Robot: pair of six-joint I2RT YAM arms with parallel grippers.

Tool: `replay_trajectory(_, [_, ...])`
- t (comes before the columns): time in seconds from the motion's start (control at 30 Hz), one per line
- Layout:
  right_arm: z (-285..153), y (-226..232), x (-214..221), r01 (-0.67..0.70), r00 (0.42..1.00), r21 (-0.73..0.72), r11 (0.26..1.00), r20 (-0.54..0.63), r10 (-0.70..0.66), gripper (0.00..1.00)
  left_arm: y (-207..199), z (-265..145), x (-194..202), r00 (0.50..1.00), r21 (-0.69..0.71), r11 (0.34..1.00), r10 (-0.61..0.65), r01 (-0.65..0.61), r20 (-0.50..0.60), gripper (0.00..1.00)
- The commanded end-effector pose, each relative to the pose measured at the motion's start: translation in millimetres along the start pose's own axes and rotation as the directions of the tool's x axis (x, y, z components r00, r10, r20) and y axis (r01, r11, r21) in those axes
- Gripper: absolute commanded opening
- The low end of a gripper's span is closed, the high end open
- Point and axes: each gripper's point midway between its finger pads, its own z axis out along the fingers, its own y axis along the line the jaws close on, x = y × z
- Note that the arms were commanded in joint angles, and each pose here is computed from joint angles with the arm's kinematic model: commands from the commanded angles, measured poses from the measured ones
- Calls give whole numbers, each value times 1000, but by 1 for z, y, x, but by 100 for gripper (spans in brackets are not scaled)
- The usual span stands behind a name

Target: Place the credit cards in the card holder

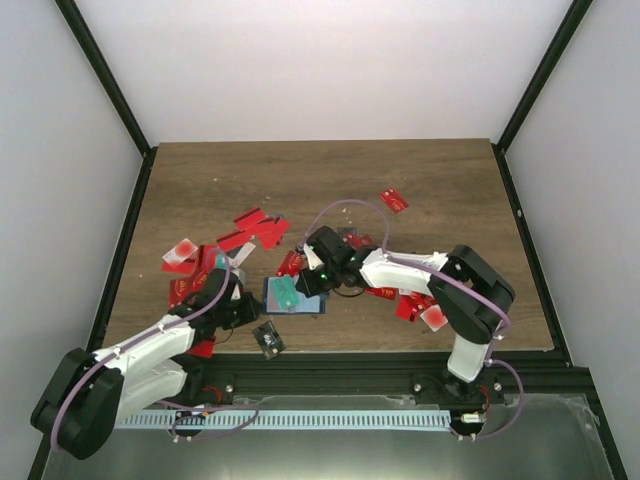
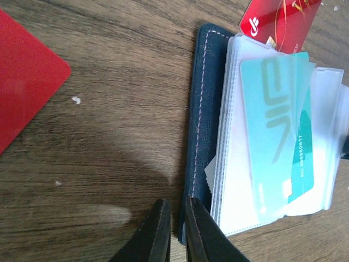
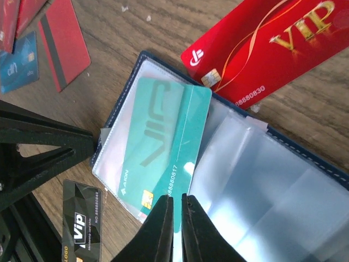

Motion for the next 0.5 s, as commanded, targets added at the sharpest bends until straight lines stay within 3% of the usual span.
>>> replay_trajectory(0.0, [12, 0, 8, 0, 999, 35, 999, -32, 1, 7, -2, 4, 5, 999, 16, 999, 29, -29, -19, 10])
replay_trajectory(0.47, [27, -5, 25, -40, 996, 35, 999, -78, 43, 10, 0, 7, 9, 999, 18, 999, 41, -40, -33, 8])
